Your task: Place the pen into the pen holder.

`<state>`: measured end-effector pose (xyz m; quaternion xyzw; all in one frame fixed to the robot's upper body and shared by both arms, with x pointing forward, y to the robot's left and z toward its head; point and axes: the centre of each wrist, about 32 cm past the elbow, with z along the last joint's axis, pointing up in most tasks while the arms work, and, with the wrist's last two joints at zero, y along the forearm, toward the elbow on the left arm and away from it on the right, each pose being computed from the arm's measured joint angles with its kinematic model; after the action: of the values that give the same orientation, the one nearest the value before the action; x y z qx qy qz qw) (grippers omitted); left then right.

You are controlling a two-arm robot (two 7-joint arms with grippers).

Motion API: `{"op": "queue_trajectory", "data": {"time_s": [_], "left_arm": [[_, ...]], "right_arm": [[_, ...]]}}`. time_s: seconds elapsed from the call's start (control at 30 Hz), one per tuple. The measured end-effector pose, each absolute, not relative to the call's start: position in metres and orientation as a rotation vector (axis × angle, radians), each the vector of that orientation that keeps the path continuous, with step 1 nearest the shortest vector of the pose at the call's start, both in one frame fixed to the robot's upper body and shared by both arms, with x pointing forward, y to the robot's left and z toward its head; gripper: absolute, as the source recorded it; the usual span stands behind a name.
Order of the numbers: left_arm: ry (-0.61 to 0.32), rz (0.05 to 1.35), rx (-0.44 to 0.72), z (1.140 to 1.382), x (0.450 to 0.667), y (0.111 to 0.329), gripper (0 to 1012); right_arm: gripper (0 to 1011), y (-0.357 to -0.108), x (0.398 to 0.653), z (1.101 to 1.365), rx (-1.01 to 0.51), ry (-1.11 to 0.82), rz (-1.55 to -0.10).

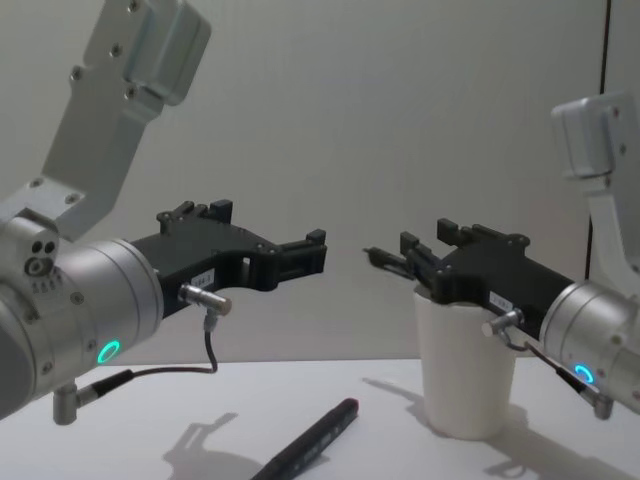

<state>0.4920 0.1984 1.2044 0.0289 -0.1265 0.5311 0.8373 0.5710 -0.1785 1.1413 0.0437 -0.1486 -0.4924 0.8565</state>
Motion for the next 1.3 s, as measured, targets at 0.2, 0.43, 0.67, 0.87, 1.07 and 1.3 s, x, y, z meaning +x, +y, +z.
{"op": "queue_trajectory", "data": {"time_s": [0.2, 0.43, 0.67, 0.87, 1.07, 1.3], "left_arm": [[-0.268, 1.124, 0.061, 1.2044, 0.4920, 0.1984, 1003], [-0.268, 1.124, 0.061, 1.2044, 0.4920, 0.1984, 1003], [-0.268, 1.124, 0.061, 1.2044, 0.4920, 0.1984, 1002], [-0.268, 1.124, 0.061, 1.2044, 0.4920, 0.1984, 1001], [-0.268, 1.124, 0.061, 1.2044, 0.4920, 0.1984, 1002], [-0.268, 1.124, 0.061, 1.2044, 0.4920, 0.1984, 1003]], "right_arm": [[629, -0.1779, 0.5708, 1.1392, 0.089, -0.311, -1.031], [818, -0.1780, 0.5708, 1.1385, 0.089, -0.312, -1.031], [991, -0.1780, 0.5709, 1.1382, 0.089, -0.313, -1.029], [1001, -0.1780, 0.5709, 1.1381, 0.089, -0.313, -1.028], [1001, -0.1783, 0.5708, 1.1380, 0.102, -0.300, -1.031], [1001, -0.1795, 0.5710, 1.1379, 0.139, -0.257, -1.044]]}}
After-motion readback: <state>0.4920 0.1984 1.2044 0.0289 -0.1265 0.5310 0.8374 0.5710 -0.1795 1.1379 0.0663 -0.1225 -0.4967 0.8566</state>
